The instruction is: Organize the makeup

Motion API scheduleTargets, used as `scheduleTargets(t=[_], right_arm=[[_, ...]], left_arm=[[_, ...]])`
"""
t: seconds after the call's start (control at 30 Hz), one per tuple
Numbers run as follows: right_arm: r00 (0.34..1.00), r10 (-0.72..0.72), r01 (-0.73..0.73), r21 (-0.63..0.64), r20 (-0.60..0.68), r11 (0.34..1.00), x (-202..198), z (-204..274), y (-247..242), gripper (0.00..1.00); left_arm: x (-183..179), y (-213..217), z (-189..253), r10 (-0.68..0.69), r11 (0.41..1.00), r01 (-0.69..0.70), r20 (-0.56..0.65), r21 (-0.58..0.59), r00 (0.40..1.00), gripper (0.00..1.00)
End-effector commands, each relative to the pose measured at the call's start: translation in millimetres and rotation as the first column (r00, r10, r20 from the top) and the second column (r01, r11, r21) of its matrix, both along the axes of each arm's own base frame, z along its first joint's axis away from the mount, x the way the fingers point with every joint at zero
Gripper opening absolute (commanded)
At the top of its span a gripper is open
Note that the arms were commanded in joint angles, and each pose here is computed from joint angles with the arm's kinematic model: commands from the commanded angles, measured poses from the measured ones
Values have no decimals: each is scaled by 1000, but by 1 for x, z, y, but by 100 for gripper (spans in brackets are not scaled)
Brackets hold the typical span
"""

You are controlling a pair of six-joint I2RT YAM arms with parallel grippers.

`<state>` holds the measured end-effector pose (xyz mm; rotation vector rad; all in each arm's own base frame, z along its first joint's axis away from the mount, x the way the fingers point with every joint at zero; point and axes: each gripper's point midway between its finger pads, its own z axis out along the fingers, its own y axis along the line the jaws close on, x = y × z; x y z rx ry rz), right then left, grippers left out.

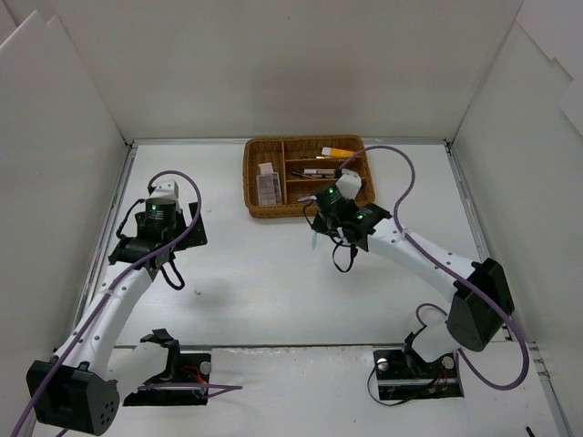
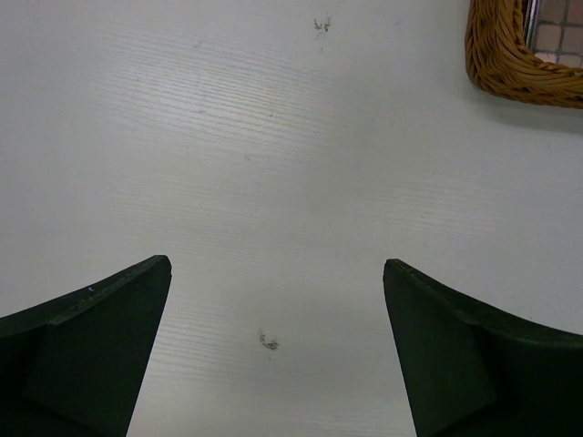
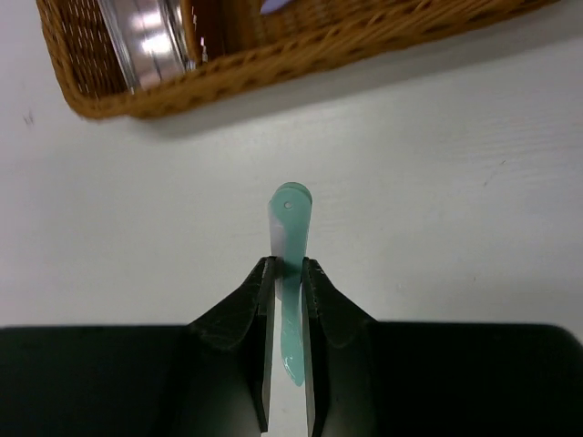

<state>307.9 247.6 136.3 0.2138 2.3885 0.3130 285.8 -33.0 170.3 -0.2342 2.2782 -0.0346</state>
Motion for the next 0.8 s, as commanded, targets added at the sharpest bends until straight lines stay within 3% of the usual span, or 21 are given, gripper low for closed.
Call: scheduleTargets(t=[0.0, 0.13, 0.33, 0.5, 0.77], right_arm=[[965, -247, 235, 133, 84, 963, 32, 40, -23, 0], [902, -419, 392, 213, 104, 895, 65, 56, -51, 0], [815, -580, 540, 354, 8, 764, 109, 50, -60, 0], [764, -644, 592, 438, -37, 677, 145, 49, -63, 0], [741, -660, 618, 510, -124, 598, 190, 42, -55, 1]], left_arm=[[7, -1, 18, 7, 1000, -6, 69, -21, 998, 97], [6, -1, 19, 5, 1000, -3, 74, -24, 997, 97], [5, 0, 21, 8, 1000, -7, 78, -20, 997, 97], [5, 0, 22, 5, 1000, -4, 82, -21, 997, 97], [6, -1, 23, 2, 1000, 0, 83, -20, 997, 98]])
